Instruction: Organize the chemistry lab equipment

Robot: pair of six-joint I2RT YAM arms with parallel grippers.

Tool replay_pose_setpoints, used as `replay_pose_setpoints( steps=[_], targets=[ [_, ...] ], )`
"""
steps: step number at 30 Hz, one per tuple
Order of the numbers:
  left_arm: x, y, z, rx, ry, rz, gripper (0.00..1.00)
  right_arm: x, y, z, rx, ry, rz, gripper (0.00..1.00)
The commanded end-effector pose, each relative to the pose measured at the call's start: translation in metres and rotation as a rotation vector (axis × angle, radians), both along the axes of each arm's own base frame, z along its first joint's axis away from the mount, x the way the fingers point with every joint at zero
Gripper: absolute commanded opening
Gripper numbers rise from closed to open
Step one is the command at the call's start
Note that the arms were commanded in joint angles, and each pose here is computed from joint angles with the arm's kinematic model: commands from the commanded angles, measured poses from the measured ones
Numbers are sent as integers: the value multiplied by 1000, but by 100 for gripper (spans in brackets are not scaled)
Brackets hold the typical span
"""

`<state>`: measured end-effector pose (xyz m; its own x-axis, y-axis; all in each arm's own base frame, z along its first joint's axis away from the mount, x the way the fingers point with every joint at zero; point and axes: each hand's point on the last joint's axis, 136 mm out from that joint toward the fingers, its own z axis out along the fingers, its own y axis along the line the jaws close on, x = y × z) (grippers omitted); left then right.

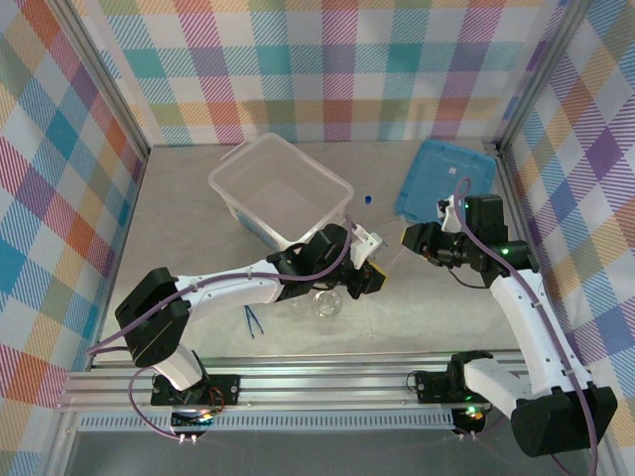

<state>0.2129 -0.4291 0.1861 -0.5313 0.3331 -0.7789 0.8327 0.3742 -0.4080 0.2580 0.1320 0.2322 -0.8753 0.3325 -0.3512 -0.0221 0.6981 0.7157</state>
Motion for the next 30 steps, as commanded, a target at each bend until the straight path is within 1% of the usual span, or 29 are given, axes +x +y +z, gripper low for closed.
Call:
replay_pose_setpoints(
  steps=[1, 8, 18, 22, 30],
  targets=[
    [-2, 1, 10, -29, -27, -27, 4, 0, 5, 2, 39, -14, 49, 37],
    [-1, 1, 10, -26, -25, -27, 4, 1, 7, 1, 55, -8, 73, 26],
    [2, 1, 11, -26, -21, -20, 5, 0, 6, 0, 57, -6, 80, 18],
    [3, 2, 11, -26, -22, -14, 15, 1, 6, 0, 57, -3, 80, 17],
    [6, 4, 13, -37, -16, 1, 49, 2, 3, 4, 45, -15, 63, 16]
  ],
)
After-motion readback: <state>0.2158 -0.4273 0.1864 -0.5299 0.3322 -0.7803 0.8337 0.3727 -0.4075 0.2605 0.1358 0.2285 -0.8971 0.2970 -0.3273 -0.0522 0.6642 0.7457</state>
